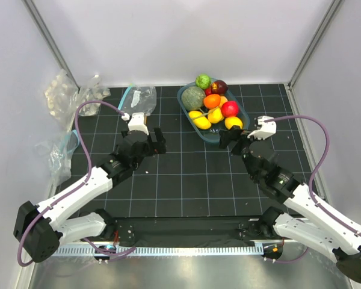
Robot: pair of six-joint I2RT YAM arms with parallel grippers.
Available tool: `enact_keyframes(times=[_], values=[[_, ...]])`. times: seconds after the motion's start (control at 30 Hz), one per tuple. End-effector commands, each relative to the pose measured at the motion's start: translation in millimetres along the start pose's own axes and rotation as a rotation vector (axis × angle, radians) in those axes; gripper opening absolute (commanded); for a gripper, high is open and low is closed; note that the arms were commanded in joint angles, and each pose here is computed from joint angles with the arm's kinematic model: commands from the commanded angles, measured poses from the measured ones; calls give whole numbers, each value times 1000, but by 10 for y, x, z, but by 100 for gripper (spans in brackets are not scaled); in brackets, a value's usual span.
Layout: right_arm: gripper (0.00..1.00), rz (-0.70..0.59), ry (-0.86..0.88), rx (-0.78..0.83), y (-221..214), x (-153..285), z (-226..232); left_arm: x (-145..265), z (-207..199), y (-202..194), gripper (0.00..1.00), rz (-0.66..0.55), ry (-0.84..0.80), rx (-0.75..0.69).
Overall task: Place the food in the zip-top bag and seal the zipper
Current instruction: Pick up the zipper food storage bag at the center of the board.
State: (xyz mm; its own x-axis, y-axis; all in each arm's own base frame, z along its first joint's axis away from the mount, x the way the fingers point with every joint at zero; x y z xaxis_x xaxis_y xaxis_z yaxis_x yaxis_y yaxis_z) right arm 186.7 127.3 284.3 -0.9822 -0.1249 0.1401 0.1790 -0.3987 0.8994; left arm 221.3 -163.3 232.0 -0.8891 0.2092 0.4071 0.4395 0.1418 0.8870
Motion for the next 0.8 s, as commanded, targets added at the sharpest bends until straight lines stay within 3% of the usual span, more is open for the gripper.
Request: enact_keyframes(times=[0.0,0.33,0.53,0.77], values=[[100,-53,8,-23,80,11,3,-17,-5,93,100,-55,14,17],[100,-36,19,-6,57,-17,32,36,195,85,96,-99,203,52],[100,-45,18,5,35,-32,19,64,331,59,99,-117,347,72],[100,-44,23,9,38,-18,12,165,501,280,100,-41,545,91]])
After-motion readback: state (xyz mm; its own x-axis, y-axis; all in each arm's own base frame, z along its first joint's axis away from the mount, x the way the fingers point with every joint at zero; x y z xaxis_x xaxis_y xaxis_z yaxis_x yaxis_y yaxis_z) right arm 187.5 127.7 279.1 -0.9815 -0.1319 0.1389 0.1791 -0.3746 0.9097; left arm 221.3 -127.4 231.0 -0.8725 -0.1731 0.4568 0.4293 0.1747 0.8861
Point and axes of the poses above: each gripper's point midway between its finger pads, its own x axis back along the fingers, its own z axis along the line the jaws close on, y = z × x, the point moved 9 cm from there along x, back along the fingers, and after that the axes turned 3 degrees about -x, right-handed, at the moved point
